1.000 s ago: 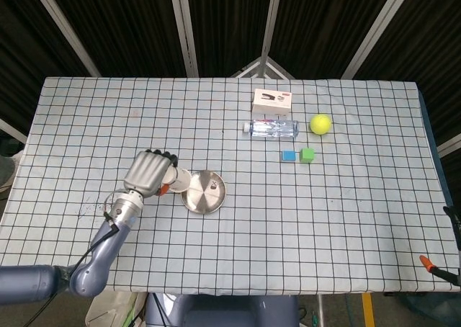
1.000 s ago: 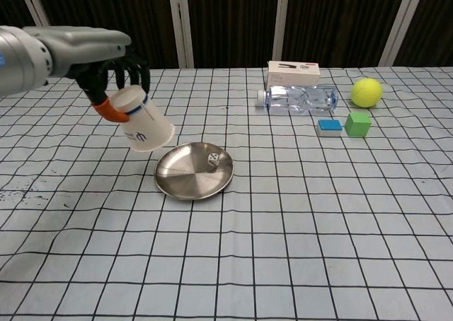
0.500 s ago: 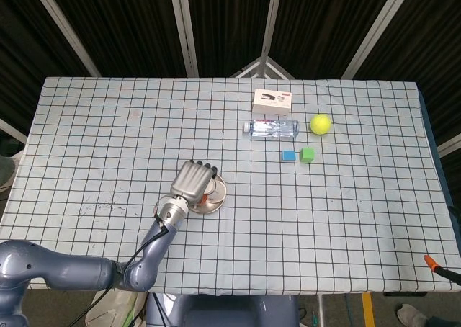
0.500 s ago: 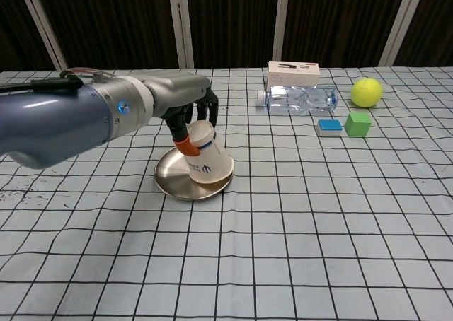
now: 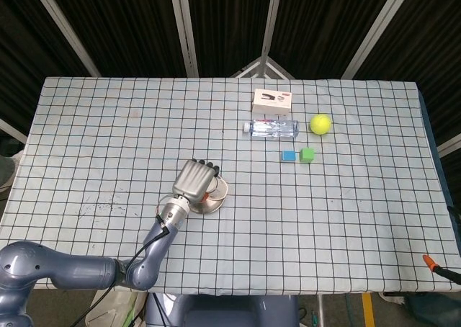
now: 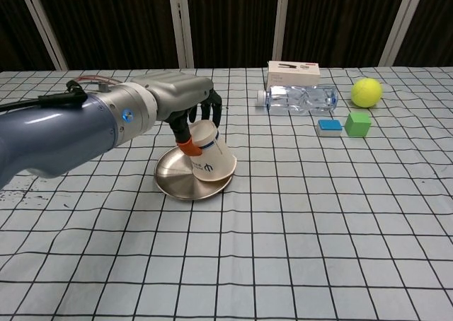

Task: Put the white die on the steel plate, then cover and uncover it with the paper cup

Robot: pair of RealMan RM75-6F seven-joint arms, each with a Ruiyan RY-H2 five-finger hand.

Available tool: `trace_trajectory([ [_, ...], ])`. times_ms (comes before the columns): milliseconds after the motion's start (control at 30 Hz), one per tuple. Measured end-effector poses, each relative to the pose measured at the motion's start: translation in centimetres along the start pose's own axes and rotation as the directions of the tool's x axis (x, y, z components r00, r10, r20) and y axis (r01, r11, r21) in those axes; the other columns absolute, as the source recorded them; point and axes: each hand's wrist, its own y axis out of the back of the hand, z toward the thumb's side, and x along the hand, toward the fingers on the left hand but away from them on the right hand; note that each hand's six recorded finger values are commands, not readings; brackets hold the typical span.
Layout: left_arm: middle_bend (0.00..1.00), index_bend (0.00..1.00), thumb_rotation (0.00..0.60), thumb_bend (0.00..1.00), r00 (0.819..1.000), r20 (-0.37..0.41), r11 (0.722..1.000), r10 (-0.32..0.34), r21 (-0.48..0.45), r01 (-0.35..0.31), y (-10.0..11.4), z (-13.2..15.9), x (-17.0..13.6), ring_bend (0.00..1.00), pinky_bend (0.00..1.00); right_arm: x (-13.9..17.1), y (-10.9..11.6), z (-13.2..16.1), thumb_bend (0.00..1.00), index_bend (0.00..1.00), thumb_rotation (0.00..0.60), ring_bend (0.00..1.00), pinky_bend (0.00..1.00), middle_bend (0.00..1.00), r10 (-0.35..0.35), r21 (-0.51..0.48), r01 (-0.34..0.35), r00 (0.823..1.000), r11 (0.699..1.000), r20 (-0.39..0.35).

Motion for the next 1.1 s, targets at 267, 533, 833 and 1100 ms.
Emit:
trace_trajectory([
  [267,0.42,0.48,0.600,0.42,0.999,-0.012,0.999,-0.031,0.016,0.031,-0.9,-0.9,-0.4,0.35,0.39,0.0,0.0,0.1,0.13,0.13,0.600,0.10,0.02,0.14,-0.001,0.000,0.001,1.000,1.000,-0.001],
  [533,0.44,0.50,0.600,0.43,0.999,-0.019,0.999,-0.048,0.016,0.049,-1.2,-1.7,-0.9,0.37,0.39,-0.1,-0.1,0.2,0.13,0.13,0.600,0.10,0.02,0.14,0.002,0.001,-0.002,1.000,1.000,-0.002],
  [833,0.47,0.53,0.600,0.44,0.998,-0.018,0.997,-0.068,0.026,0.068,-1.2,-1.6,-0.9,0.38,0.40,-0.1,-0.2,0.3,0.13,0.13,0.600,0.10,0.02,0.14,0.006,0.002,-0.006,1.000,1.000,-0.003],
  [1100,0.47,0.53,0.600,0.44,0.995,-0.025,0.995,-0.095,-0.032,0.094,-0.4,-0.3,-0.2,0.38,0.40,-0.2,-0.3,0.3,0.13,0.13,0.600,0.10,0.02,0.14,0.007,0.002,-0.007,1.000,1.000,0.000],
])
